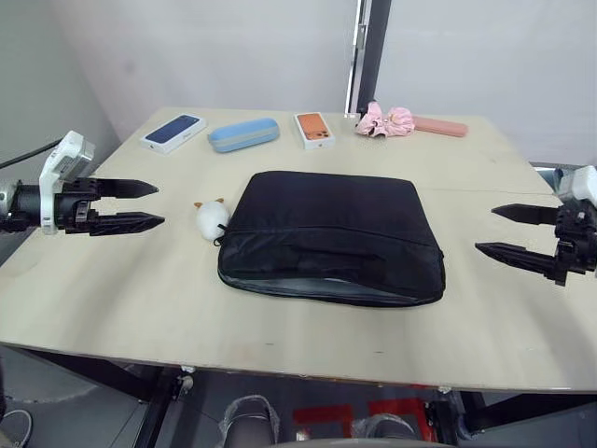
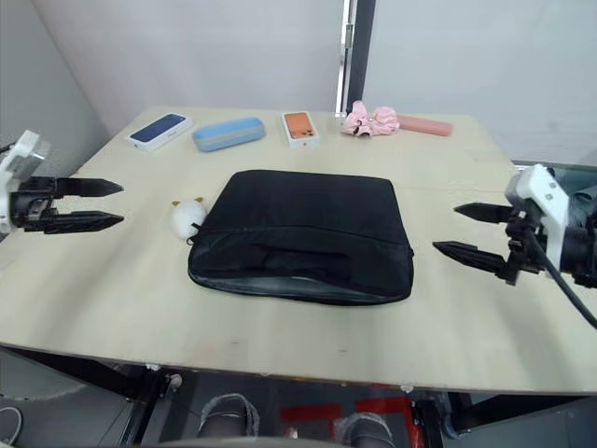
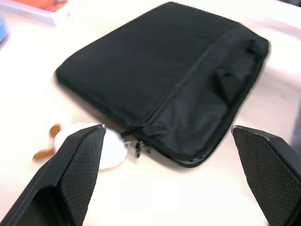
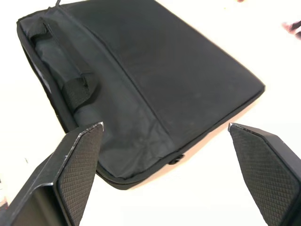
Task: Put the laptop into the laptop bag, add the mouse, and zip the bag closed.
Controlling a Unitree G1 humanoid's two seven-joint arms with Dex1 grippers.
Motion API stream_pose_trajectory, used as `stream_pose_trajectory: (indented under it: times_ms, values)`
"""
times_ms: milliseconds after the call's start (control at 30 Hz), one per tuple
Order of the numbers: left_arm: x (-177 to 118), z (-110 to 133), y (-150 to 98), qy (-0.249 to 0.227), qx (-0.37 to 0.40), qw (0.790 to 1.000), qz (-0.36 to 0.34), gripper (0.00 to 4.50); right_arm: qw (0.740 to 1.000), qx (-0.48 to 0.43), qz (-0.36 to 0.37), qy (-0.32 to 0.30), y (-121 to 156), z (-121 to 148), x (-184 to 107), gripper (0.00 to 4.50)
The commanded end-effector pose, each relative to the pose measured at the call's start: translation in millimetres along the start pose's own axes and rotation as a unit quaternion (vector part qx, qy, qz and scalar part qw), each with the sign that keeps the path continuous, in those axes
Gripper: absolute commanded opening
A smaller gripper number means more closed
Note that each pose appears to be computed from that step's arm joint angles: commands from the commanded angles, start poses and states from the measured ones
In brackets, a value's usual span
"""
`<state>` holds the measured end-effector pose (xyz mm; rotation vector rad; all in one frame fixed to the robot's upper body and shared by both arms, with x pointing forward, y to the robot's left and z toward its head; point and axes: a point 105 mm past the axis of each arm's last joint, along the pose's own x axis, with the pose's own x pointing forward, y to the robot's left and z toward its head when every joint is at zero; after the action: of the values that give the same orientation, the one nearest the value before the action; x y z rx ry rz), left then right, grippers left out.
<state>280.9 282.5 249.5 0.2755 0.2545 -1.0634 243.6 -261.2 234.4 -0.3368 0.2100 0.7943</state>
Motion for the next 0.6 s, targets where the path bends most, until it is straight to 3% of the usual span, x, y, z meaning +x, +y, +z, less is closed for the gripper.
stream_pose_trajectory:
  times_ms: [33,233,600]
  values:
    - [6,24,-21,-0.022,0.066,0.996,-0.056,4.5,0.998,-0.055,0.005,-0.013,5,24,-4,4.45]
    - [31,30,-48,-0.045,0.077,0.987,-0.136,4.5,0.996,-0.05,0.071,-0.013,23,29,25,4.45]
    - [33,22,-52,-0.065,0.052,0.988,-0.133,4.5,0.981,-0.038,0.181,-0.061,58,47,83,4.45]
